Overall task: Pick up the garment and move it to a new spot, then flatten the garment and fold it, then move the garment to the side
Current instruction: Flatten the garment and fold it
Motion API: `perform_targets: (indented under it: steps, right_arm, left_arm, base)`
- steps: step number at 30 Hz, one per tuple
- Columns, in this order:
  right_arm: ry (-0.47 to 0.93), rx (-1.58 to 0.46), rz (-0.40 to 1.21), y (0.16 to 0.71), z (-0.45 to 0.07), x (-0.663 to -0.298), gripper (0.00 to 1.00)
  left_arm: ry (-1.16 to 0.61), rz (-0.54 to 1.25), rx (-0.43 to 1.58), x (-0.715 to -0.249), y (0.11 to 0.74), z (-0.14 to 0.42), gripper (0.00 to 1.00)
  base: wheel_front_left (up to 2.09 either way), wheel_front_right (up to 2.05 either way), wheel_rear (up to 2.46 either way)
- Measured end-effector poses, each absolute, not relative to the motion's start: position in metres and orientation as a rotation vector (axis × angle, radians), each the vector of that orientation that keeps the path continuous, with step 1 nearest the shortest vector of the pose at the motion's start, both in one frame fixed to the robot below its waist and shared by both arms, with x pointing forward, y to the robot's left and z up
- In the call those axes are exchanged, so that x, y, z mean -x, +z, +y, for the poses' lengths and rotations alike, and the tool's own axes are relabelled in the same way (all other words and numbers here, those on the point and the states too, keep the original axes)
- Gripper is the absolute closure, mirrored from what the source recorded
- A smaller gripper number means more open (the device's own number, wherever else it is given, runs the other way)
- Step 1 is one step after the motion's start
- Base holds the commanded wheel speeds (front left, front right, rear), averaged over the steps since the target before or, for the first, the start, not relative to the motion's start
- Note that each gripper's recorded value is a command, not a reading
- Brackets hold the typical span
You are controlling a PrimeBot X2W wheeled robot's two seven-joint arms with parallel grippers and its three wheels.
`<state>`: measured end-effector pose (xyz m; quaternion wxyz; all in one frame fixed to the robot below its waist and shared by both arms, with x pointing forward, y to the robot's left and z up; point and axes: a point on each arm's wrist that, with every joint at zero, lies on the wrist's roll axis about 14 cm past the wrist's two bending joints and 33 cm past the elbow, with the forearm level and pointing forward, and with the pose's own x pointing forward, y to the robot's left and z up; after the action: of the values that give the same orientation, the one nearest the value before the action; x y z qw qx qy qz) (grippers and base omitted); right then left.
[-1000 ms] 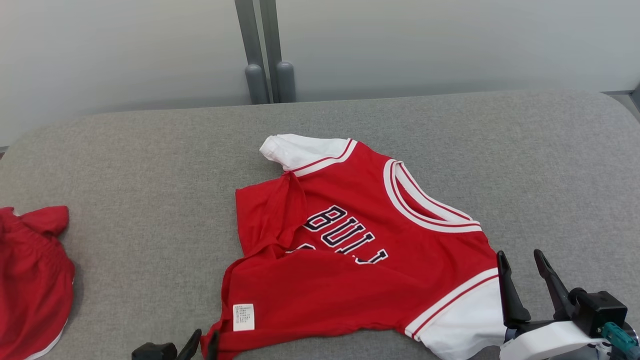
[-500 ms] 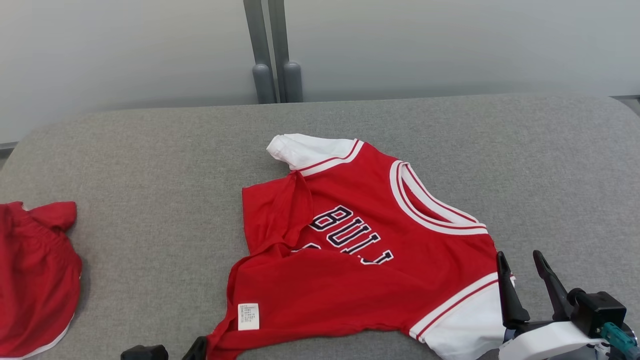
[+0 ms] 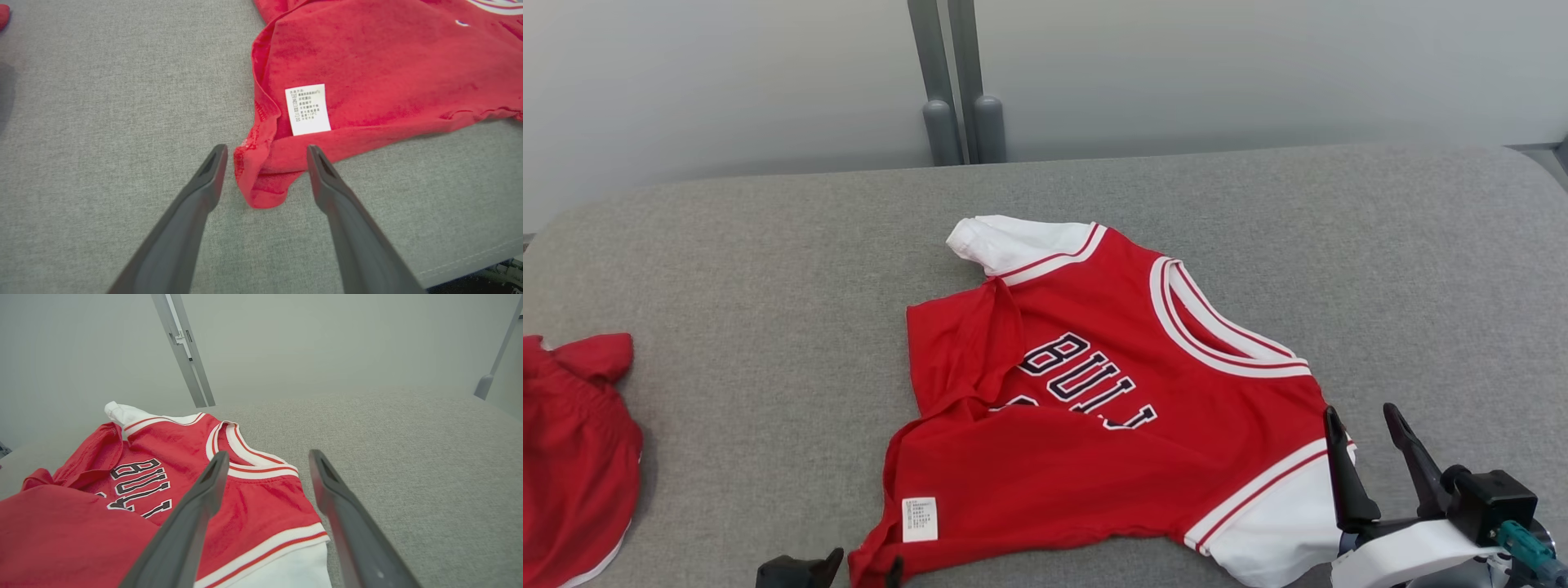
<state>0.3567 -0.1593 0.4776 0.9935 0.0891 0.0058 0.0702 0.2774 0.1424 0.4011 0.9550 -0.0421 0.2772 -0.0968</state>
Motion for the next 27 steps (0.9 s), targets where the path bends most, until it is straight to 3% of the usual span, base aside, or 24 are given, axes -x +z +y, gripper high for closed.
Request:
perform_targets:
  steps: [1, 4, 5, 6, 7, 15, 22, 27]
  right_arm:
    - [0.138, -0.179, 0.012, 0.477, -0.160, -0.358, 0.00]
    - [0.125, -0.177, 0.014, 0.476, -0.165, -0.359, 0.00]
    - [0.122, -0.176, 0.017, 0.475, -0.166, -0.359, 0.00]
    - [0.117, -0.176, 0.020, 0.474, -0.167, -0.359, 0.00]
    - [0.113, -0.175, 0.022, 0.474, -0.169, -0.360, 0.00]
    - [0.090, -0.176, 0.026, 0.472, -0.175, -0.360, 0.00]
    - [0.116, -0.184, 0.017, 0.474, -0.165, -0.365, 0.00]
    - [0.139, -0.182, 0.019, 0.474, -0.158, -0.366, 0.00]
  left_arm:
    - [-0.197, 0.566, 0.082, -0.280, 0.400, 0.142, 0.02]
    - [-0.204, 0.574, 0.067, -0.286, 0.397, 0.142, 0.55]
    - [-0.203, 0.581, 0.064, -0.287, 0.395, 0.143, 0.64]
    - [-0.207, 0.594, 0.056, -0.288, 0.392, 0.144, 0.87]
    - [-0.210, 0.602, 0.052, -0.289, 0.390, 0.144, 1.00]
    - [-0.188, 0.602, 0.116, -0.294, 0.393, 0.148, 1.00]
    - [-0.188, 0.512, 0.443, -0.290, 0.432, 0.135, 1.00]
    - [-0.233, 0.565, 0.602, -0.260, 0.433, 0.132, 1.00]
  base:
    - [0.00, 0.00, 0.00]
    - [0.00, 0.00, 0.00]
    - [0.00, 0.00, 0.00]
    - [0.00, 0.00, 0.00]
    - [0.00, 0.00, 0.00]
    - [0.00, 0.00, 0.00]
    - [0.00, 0.00, 0.00]
    - [0.00, 0.00, 0.00]
